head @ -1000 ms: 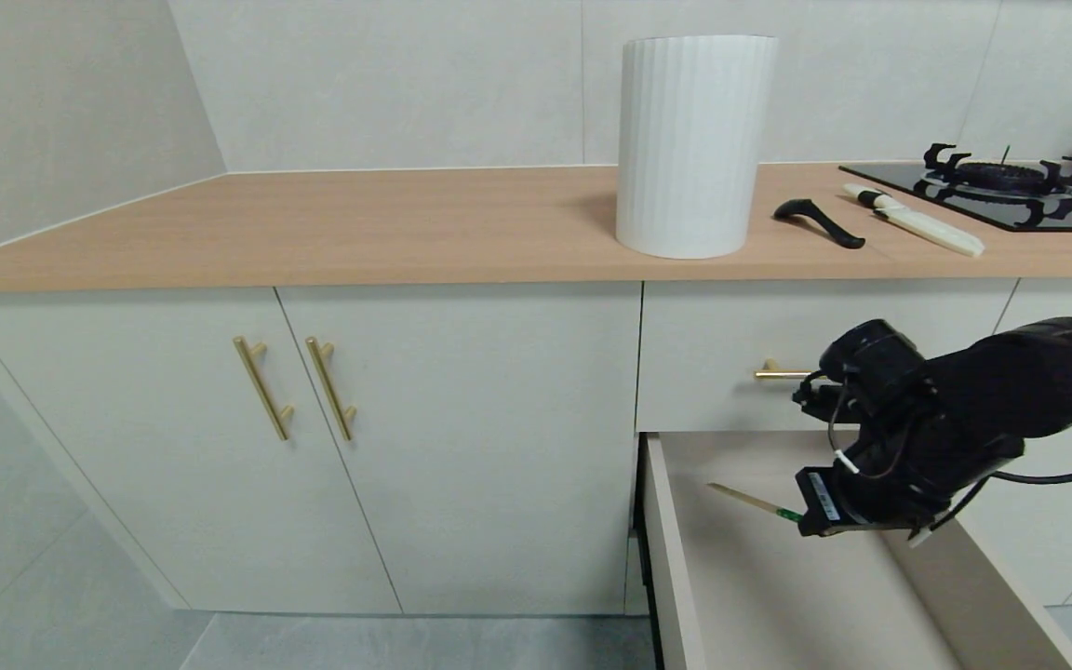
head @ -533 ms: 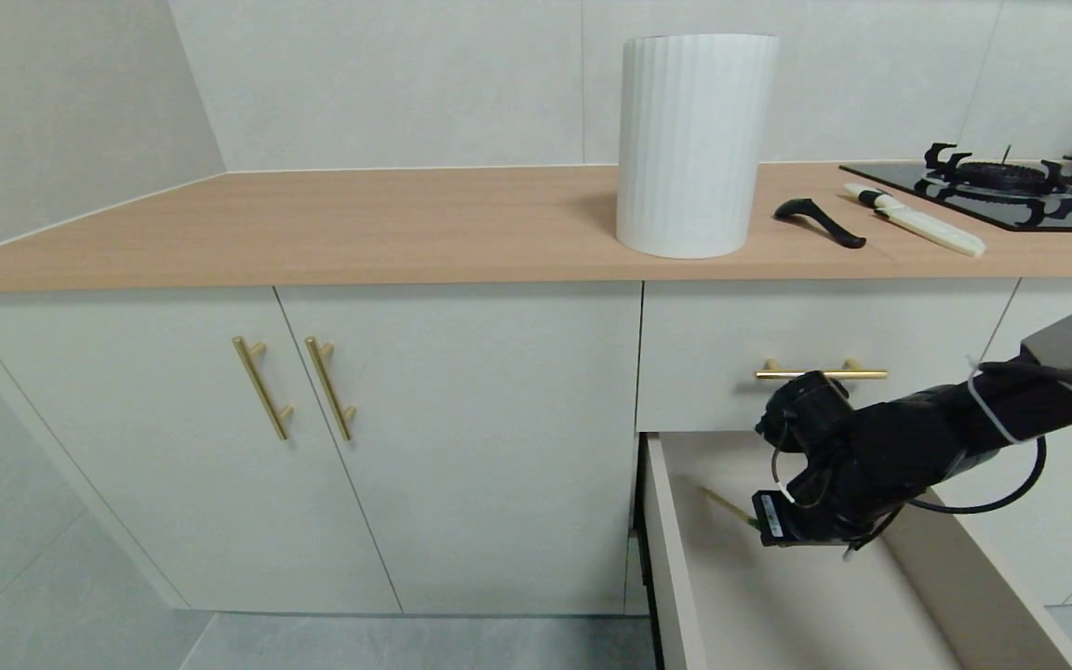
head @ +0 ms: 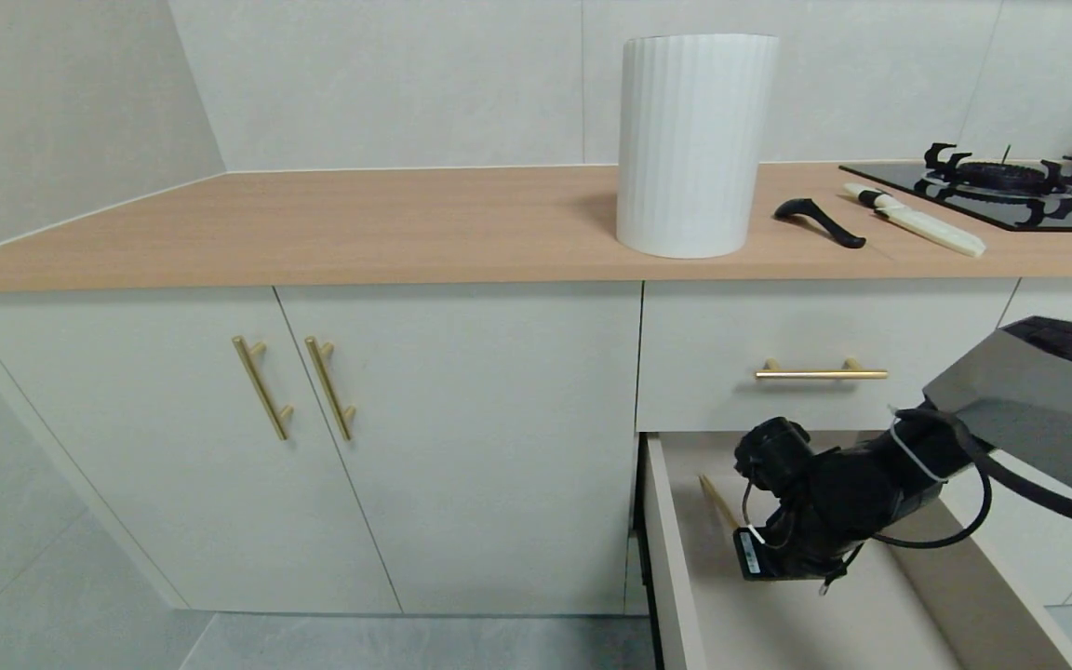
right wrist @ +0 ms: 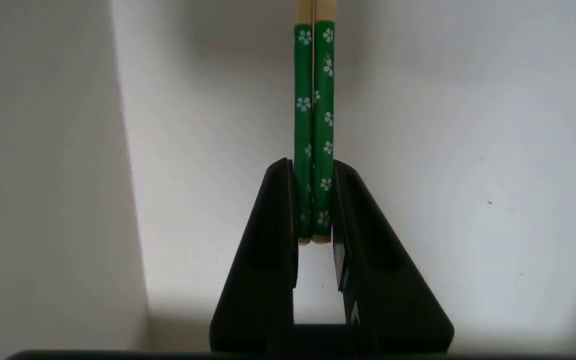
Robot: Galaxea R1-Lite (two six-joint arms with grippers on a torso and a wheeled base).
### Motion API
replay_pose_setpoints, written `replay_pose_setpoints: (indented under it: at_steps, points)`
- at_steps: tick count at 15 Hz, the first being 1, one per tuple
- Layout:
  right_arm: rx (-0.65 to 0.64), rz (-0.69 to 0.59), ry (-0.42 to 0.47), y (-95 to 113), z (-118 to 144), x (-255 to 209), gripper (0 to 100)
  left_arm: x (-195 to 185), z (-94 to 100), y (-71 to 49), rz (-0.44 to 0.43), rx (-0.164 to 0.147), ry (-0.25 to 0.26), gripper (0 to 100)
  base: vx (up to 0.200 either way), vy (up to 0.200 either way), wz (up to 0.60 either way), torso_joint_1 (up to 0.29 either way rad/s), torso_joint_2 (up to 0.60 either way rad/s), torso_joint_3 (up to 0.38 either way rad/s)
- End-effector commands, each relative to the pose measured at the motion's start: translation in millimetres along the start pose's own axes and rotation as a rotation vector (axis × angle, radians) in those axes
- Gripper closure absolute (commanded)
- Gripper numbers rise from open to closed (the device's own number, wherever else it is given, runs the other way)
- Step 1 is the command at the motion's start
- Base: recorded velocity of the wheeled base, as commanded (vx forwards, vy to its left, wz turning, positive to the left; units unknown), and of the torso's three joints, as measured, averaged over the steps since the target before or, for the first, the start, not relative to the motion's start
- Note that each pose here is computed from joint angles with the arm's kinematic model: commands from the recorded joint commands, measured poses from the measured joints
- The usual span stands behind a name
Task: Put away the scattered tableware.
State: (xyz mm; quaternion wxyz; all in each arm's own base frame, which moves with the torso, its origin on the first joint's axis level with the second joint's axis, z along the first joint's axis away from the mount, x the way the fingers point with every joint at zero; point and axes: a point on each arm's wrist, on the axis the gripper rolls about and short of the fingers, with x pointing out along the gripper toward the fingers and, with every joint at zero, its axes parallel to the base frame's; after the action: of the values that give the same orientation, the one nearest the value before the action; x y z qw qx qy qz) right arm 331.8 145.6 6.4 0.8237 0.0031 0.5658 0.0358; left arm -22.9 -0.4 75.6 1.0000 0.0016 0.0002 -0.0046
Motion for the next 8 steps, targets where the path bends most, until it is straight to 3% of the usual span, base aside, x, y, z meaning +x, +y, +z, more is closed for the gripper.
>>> replay_pose_setpoints:
  at_steps: [1,8]
  points:
    - [-0.010,-0.015,0.031,4,-8,16,100,0,0.2,0.0,0.000,0.000,0.001,0,0.000,0.000,0.00,0.000,0.00,0.000]
    - [-0.006,-0.065,0.017,6,-12,35,100,0,0.2,0.0,0.001,0.000,0.001,0,0.000,0.000,0.00,0.000,0.00,0.000]
